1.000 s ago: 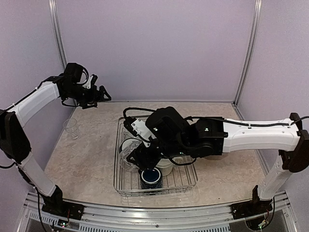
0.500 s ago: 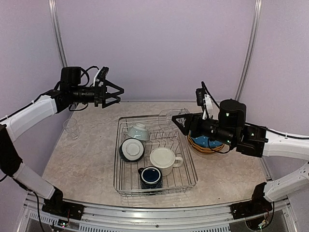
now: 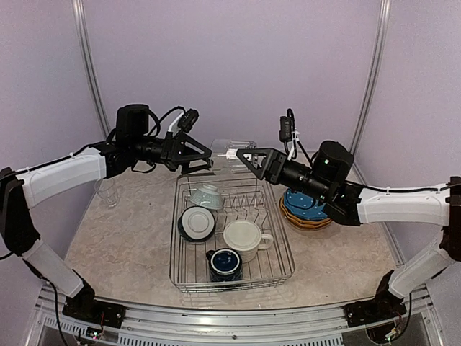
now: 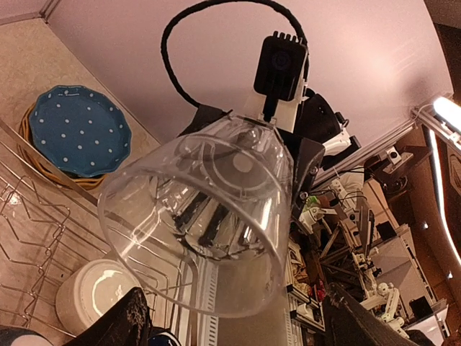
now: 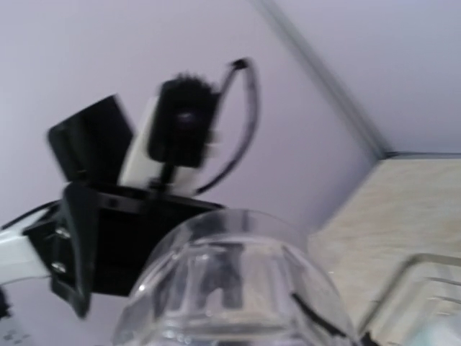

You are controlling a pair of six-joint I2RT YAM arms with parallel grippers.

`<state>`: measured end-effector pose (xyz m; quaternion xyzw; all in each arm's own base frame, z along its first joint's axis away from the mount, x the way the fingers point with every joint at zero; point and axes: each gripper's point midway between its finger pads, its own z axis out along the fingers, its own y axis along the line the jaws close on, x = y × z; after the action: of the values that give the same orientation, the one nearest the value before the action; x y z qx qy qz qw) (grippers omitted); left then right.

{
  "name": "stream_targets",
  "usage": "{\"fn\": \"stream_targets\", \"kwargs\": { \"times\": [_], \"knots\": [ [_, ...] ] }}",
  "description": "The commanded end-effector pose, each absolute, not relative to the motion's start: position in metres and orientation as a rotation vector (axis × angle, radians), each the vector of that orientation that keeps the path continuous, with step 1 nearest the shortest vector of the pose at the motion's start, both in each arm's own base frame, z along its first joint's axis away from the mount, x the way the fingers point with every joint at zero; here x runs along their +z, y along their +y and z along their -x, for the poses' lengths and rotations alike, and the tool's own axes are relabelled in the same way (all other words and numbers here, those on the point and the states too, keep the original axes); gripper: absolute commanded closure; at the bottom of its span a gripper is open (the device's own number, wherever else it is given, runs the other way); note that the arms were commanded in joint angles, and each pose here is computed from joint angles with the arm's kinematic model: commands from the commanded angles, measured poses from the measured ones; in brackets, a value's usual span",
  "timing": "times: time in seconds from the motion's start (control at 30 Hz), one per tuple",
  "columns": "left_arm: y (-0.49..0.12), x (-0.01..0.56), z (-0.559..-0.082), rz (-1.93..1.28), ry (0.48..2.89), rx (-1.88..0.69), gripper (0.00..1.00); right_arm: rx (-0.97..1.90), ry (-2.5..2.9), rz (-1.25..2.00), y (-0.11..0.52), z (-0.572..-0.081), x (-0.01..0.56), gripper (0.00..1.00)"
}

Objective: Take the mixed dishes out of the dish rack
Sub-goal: Pass from the right arm to the left, then place the cup down.

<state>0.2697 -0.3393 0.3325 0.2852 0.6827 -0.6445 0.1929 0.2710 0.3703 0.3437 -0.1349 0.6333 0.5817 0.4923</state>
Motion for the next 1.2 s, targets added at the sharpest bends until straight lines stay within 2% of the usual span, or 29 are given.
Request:
{"fn": "stream_targets", "kwargs": {
  "times": [0.0,0.17,0.27,0.6,0.63,0.67,0.7,0.8,0.83,0.87,0.9,1.07,1.17],
  "knots": [
    [-0.343,0.333,-0.260,-0.854,1.886,-1.836,0.25,1.636,1.324,0.423,0.387,-0.252,0.386,1.00],
    [-0.340,0.341,-0.254,-0.878,1.847,-1.838,0.34,1.695,1.324,0.405,0.400,-0.260,0.373,1.00],
    [-0.340,0.343,-0.253,-0.880,1.841,-1.839,0.45,1.722,1.311,0.406,0.407,-0.262,0.370,1.00],
    [-0.335,0.351,-0.252,-0.909,1.817,-1.872,1.00,1.721,1.311,0.385,0.413,-0.269,0.352,1.00],
    [-0.334,0.351,-0.253,-0.901,1.821,-1.868,1.00,1.712,1.325,0.375,0.412,-0.271,0.349,0.95],
    [-0.333,0.351,-0.255,-0.891,1.825,-1.861,1.00,1.704,1.337,0.367,0.411,-0.273,0.347,0.86],
    [-0.332,0.351,-0.258,-0.876,1.832,-1.852,1.00,1.693,1.350,0.359,0.410,-0.275,0.344,0.74],
    [-0.328,0.350,-0.266,-0.840,1.854,-1.817,1.00,1.638,1.417,0.335,0.407,-0.284,0.334,0.28],
    [-0.325,0.351,-0.270,-0.826,1.859,-1.794,1.00,1.609,1.441,0.321,0.404,-0.286,0.333,0.14],
    [-0.322,0.351,-0.276,-0.804,1.875,-1.757,1.00,1.566,1.504,0.301,0.403,-0.291,0.323,0.05],
    [-0.318,0.349,-0.281,-0.779,1.895,-1.718,1.00,1.519,1.548,0.276,0.399,-0.297,0.316,0.01],
    [-0.287,0.350,-0.309,-0.656,1.944,-1.441,1.00,1.319,1.704,0.184,0.376,-0.314,0.293,0.00],
    [-0.253,0.347,-0.339,-0.517,1.996,-1.148,1.00,1.250,1.732,0.169,0.364,-0.317,0.290,0.00]
  ]
}}
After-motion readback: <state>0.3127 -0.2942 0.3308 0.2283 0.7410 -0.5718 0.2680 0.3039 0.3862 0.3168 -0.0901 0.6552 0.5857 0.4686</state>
